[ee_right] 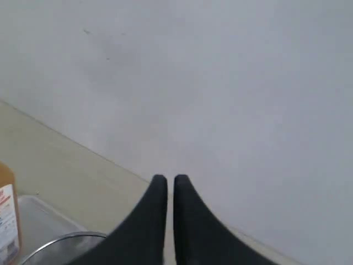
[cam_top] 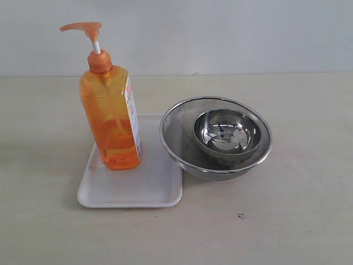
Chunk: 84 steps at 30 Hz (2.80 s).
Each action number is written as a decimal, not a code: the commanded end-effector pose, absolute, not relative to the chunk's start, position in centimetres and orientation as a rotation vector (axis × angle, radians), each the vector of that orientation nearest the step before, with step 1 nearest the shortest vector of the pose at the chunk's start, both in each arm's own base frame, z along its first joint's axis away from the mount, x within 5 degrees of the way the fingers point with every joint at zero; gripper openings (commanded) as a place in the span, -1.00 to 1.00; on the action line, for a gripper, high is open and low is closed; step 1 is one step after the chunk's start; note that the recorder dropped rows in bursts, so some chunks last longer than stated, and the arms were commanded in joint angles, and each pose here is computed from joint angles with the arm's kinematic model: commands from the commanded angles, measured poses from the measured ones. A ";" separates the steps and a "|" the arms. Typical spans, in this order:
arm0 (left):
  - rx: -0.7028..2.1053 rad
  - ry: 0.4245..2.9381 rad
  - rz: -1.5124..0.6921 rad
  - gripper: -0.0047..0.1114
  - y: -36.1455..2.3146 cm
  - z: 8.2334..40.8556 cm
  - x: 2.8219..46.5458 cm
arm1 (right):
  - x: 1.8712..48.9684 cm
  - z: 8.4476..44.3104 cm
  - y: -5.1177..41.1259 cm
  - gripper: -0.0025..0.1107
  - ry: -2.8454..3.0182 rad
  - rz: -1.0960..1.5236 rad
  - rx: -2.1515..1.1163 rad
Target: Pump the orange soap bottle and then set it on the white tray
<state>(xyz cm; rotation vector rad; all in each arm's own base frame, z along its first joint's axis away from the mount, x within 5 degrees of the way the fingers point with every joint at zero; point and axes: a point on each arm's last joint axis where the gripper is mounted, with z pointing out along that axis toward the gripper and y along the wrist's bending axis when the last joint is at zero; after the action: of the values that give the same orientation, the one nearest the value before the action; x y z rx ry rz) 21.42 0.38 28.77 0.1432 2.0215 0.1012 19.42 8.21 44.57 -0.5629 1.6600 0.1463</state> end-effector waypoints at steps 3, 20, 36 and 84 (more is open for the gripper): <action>0.123 2.007 0.096 -0.84 0.5 28.9 21.3 | 15.4 40.8 4.0 -0.93 1.636 0.071 -0.367; 0.123 2.007 0.096 -0.84 0.5 28.9 21.3 | 6.3 21.1 0.4 -0.93 1.651 0.041 -0.033; 0.123 2.003 0.096 -0.84 0.5 28.9 21.3 | 5.3 18.3 0.5 -0.93 1.817 0.020 -0.094; 0.125 2.003 0.098 -0.84 0.5 28.9 21.3 | 5.4 18.3 0.2 -0.93 1.819 0.009 -0.050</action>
<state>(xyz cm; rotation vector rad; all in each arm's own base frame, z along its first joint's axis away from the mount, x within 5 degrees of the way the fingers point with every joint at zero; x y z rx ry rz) 21.46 0.39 28.86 0.1419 2.0115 0.1028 5.38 0.20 18.38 -0.0446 1.8232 0.0142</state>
